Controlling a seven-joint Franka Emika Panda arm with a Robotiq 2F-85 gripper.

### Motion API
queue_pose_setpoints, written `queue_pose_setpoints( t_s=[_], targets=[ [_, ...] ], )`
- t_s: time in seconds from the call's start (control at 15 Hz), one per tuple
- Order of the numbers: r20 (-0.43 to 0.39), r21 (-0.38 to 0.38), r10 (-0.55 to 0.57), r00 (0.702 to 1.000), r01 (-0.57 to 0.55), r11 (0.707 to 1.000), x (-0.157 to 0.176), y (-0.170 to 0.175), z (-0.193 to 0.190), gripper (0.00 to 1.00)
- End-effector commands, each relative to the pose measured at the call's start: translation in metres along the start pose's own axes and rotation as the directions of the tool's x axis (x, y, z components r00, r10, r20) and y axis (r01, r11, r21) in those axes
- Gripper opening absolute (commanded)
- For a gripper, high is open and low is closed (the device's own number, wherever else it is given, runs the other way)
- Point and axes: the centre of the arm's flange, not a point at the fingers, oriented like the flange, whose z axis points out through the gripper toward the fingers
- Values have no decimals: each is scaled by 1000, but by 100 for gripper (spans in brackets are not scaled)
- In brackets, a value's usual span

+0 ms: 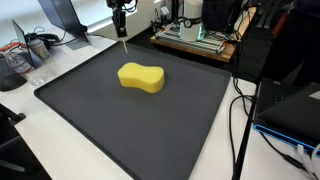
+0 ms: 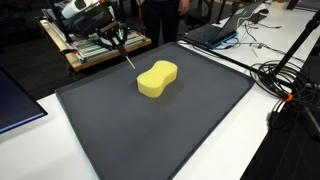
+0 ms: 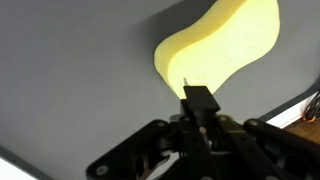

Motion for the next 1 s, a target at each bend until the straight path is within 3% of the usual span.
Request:
queue_pose_setpoints(
  t_s=[0.0, 0.33, 0.53, 0.67, 0.93],
  targets=[
    [-122, -63, -81, 989, 74, 995, -56, -44, -17, 3],
    [-196, -158, -233, 953, 204, 966, -88, -102, -18, 3],
    [-227, -219, -329, 917, 281, 934, -88, -145, -20, 3],
    [-213, -275, -399, 892, 337, 900, -92, -175, -16, 3],
    [-111, -400, -503, 857, 425, 812, -105, -230, -4, 3]
  ],
)
